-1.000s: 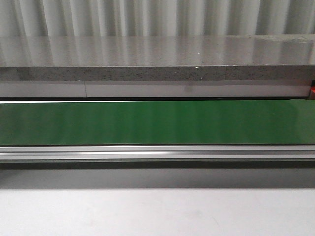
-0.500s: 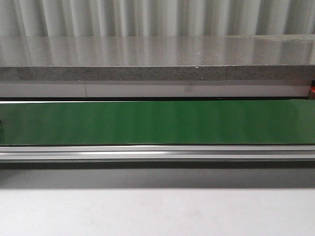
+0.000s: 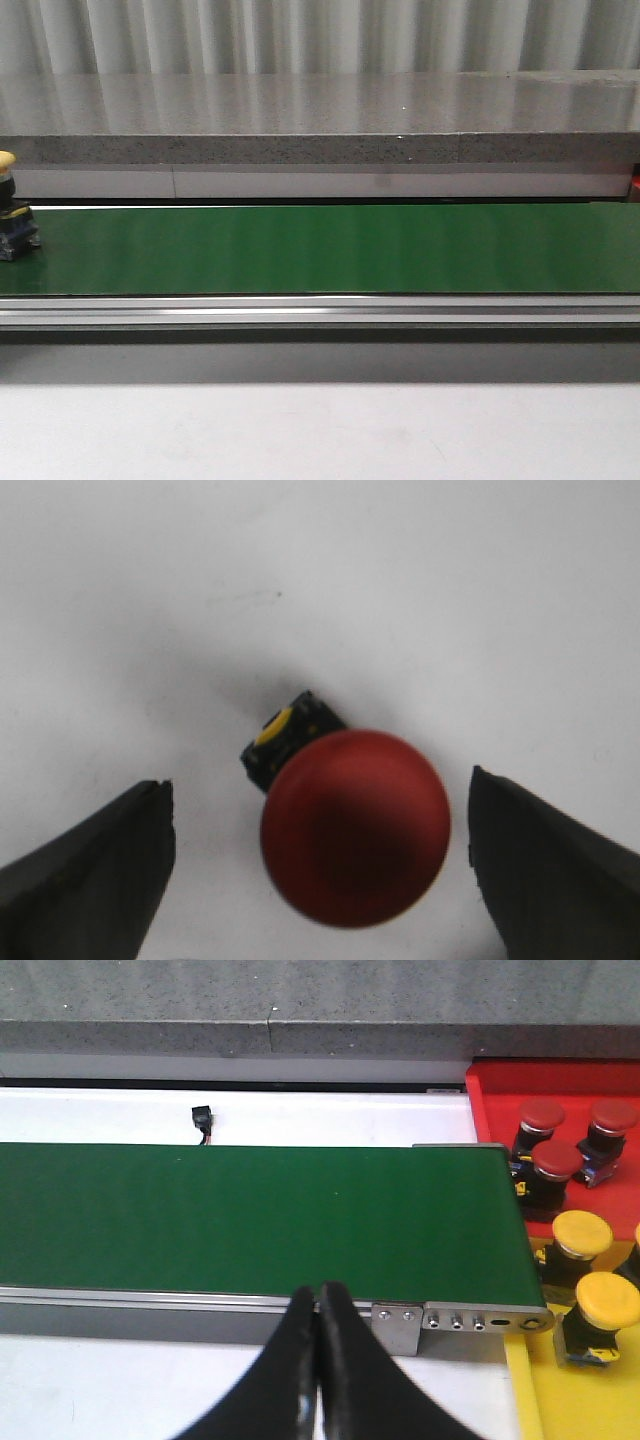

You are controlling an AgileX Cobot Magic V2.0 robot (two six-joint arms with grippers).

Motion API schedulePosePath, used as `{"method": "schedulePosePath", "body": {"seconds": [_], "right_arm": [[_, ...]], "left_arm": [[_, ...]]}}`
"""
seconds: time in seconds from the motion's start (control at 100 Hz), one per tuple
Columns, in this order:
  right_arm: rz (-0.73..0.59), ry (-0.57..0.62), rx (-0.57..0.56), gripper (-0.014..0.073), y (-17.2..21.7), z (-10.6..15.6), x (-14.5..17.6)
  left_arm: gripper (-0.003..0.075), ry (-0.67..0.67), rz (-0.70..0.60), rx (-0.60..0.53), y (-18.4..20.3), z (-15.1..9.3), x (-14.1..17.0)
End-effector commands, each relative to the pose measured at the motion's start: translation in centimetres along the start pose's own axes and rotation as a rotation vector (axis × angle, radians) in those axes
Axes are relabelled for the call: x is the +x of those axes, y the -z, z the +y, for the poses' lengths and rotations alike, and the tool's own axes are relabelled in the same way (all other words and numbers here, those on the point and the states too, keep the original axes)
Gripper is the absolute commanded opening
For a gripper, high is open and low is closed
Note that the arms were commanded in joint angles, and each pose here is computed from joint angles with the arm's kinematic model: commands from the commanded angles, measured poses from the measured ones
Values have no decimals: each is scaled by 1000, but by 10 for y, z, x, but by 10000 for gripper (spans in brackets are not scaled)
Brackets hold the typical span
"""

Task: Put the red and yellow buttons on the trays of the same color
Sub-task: 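Release the yellow button and grasp a red button from the table with left gripper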

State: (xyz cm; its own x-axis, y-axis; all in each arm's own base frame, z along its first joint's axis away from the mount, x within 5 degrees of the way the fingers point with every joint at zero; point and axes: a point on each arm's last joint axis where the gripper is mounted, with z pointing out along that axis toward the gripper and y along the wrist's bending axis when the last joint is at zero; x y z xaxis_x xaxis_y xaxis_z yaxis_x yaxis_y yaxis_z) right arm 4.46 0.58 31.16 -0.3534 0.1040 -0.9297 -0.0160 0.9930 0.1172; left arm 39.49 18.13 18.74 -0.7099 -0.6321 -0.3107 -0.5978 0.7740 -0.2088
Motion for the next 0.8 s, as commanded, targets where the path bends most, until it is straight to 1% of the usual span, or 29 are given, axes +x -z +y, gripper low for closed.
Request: {"method": "schedulePosePath", "body": {"seconds": [0.0,0.06,0.2,0.34,0.46,0.53,0.63,0.69,0.79], "right_arm": [[-80,6,-8,-67,2,1,-12],[-80,6,-8,-67,2,1,-12],[-80,6,-8,-67,2,1,-12],[-80,6,-8,-67,2,1,-12],[-80,6,-8,-67,2,1,-12],[-80,6,-8,-67,2,1,-12],[-80,6,-8,-67,2,1,-12],[-80,6,-8,-67,2,1,-12],[-80,6,-8,-67,2,1,-12]], "left_arm": [[564,26,-162,51,29,-8,-19],[559,26,-179,53,29,-8,-21],[496,28,-159,48,23,-7,-19],[383,28,-139,45,22,-6,-17],[262,28,-135,45,22,-6,-17],[215,28,-135,45,22,-6,-17],[189,25,-126,44,24,-7,-16],[190,22,-119,45,28,-7,-15],[190,-24,-129,46,41,-9,-15]]}}
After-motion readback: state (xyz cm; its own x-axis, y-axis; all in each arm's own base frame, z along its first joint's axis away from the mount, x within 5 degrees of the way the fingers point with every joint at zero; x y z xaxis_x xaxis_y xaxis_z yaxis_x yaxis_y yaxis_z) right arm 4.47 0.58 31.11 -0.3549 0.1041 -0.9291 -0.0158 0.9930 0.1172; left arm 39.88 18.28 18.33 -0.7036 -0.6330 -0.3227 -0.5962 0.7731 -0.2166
